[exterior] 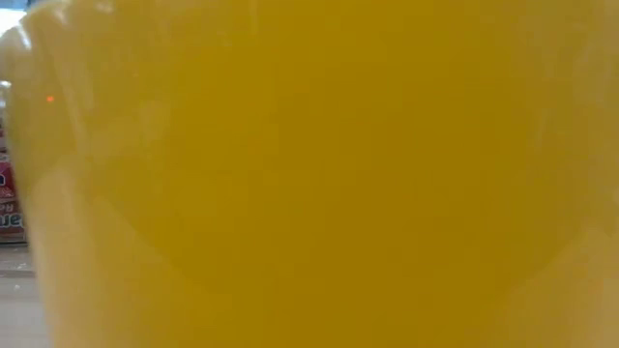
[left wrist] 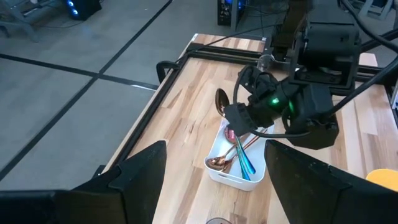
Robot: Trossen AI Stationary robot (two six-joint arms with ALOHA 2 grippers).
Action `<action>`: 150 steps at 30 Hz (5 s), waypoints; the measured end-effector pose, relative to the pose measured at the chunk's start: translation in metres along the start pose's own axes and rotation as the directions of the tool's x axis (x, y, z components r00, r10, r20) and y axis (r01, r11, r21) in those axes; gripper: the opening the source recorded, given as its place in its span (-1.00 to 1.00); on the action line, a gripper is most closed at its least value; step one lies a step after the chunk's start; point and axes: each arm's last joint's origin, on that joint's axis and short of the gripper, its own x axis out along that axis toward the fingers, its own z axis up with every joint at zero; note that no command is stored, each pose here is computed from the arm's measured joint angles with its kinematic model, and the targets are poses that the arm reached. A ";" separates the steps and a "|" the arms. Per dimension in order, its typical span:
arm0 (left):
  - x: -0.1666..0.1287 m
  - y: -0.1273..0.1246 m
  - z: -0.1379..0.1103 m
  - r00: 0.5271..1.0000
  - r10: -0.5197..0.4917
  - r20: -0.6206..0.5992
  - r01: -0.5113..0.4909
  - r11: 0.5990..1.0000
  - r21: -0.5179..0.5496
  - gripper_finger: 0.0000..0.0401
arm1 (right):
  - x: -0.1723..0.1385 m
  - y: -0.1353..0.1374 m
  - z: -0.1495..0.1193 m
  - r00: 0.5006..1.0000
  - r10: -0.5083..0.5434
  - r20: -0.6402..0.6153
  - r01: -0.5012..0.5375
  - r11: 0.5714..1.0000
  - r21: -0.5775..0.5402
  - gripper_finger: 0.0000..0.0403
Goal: Pick & Place Food Item
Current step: Put the violet spoon into the white bin, then return to Home Position
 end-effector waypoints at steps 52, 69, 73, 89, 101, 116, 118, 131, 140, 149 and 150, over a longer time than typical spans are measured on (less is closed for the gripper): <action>-0.014 0.011 -0.003 0.989 0.139 0.053 -0.137 0.990 -0.030 0.32 | -0.223 -0.074 0.186 0.866 0.485 -0.125 -0.325 0.354 -0.877 -0.21; 0.070 -0.018 -0.068 0.943 0.149 0.297 -0.058 0.954 -0.295 0.32 | -0.183 -0.168 0.279 0.740 0.616 -0.270 -0.489 0.216 -0.845 -0.21; 0.104 -0.033 -0.085 0.887 0.095 0.452 0.064 0.944 -0.325 0.32 | -0.152 -0.190 0.255 0.654 0.676 -0.340 -0.606 0.200 -0.770 -0.21; 0.166 -0.063 -0.111 0.891 -0.050 0.452 0.179 0.952 -0.249 0.28 | -0.079 -0.224 0.188 0.261 0.822 -0.506 -0.915 0.043 -0.401 -0.21; 0.110 -0.035 -0.173 0.763 -0.249 0.597 0.409 0.900 -0.147 -0.52 | -0.077 -0.217 0.185 0.276 0.846 -0.456 -0.922 0.100 -0.374 -0.21; 0.100 -0.020 -0.259 0.714 -0.347 0.608 0.460 0.887 -0.033 -0.99 | -0.077 -0.216 0.188 0.321 0.874 -0.364 -0.908 0.176 -0.380 -0.21; 0.104 -0.021 -0.264 0.756 -0.337 0.561 0.423 0.906 -0.026 -0.99 | -0.077 -0.215 0.188 0.322 0.874 -0.365 -0.908 0.175 -0.380 -0.21; 0.112 -0.022 -0.278 0.847 -0.328 0.419 0.344 0.938 0.039 -0.99 | -0.070 -0.211 0.174 0.367 0.853 -0.370 -0.895 0.217 -0.390 -0.21; 0.113 -0.022 -0.282 0.864 -0.329 0.381 0.361 0.933 -0.012 -0.97 | -0.062 -0.207 0.164 0.410 0.835 -0.367 -0.867 0.231 -0.442 -0.21; 0.117 -0.023 -0.285 0.886 -0.331 0.324 0.353 0.935 -0.010 -0.99 | -0.062 -0.207 0.164 0.395 0.826 -0.401 -0.860 0.180 -0.478 -0.21; 0.118 -0.023 -0.285 0.888 -0.331 0.318 0.353 0.936 -0.010 -0.99 | -0.061 -0.206 0.163 0.391 0.824 -0.411 -0.863 0.172 -0.474 -0.21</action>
